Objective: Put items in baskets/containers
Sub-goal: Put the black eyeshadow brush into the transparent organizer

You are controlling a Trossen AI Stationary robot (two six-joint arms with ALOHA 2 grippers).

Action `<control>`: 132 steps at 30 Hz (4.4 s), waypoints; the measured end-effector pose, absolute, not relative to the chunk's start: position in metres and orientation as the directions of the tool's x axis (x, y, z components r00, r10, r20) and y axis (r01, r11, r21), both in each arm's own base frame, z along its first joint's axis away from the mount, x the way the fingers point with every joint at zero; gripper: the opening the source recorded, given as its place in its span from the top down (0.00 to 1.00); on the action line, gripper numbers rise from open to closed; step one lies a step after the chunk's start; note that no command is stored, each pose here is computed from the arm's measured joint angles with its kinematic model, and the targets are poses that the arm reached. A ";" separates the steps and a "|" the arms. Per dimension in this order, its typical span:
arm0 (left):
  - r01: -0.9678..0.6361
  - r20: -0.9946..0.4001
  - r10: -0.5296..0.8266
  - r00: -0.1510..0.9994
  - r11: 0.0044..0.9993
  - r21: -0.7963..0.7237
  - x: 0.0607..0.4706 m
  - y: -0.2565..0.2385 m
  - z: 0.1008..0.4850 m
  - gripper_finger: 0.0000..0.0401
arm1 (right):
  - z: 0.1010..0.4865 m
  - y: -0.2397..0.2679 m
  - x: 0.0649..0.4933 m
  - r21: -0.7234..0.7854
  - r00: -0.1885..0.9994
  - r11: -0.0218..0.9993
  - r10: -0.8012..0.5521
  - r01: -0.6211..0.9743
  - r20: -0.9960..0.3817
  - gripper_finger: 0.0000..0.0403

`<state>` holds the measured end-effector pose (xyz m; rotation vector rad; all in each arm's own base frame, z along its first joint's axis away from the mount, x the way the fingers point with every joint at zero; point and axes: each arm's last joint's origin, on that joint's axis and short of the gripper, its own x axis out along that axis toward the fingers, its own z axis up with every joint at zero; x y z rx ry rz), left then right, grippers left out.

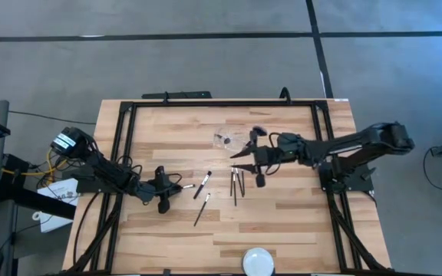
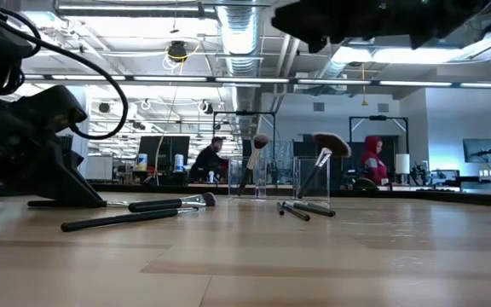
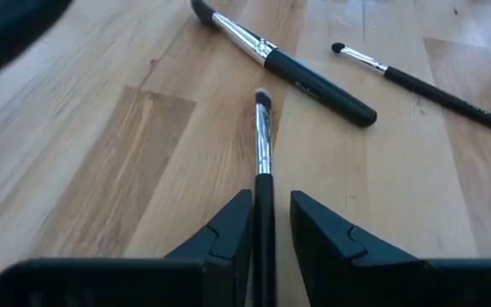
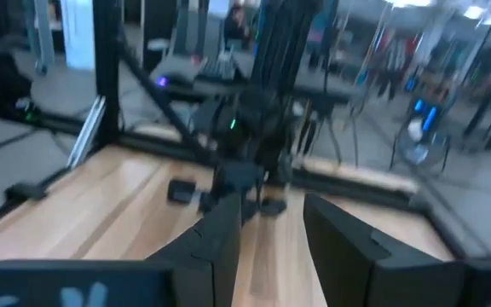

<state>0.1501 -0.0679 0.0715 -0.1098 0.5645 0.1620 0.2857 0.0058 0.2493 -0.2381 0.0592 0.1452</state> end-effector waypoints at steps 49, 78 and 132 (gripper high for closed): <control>-0.117 -0.229 0.155 0.961 0.978 0.173 0.168 -0.075 0.122 0.95 | 0.147 -0.010 0.415 0.325 0.902 0.921 0.314 -0.214 -0.295 0.70; -0.209 -0.213 0.250 0.944 0.958 0.196 0.168 -0.072 0.122 0.95 | 0.151 -0.014 0.416 0.401 0.907 0.892 0.329 -0.207 -0.264 0.73; -0.216 -0.190 0.262 0.946 0.949 0.229 0.179 -0.070 0.131 0.90 | 0.153 -0.018 0.416 0.375 0.926 0.909 0.288 -0.183 -0.245 0.96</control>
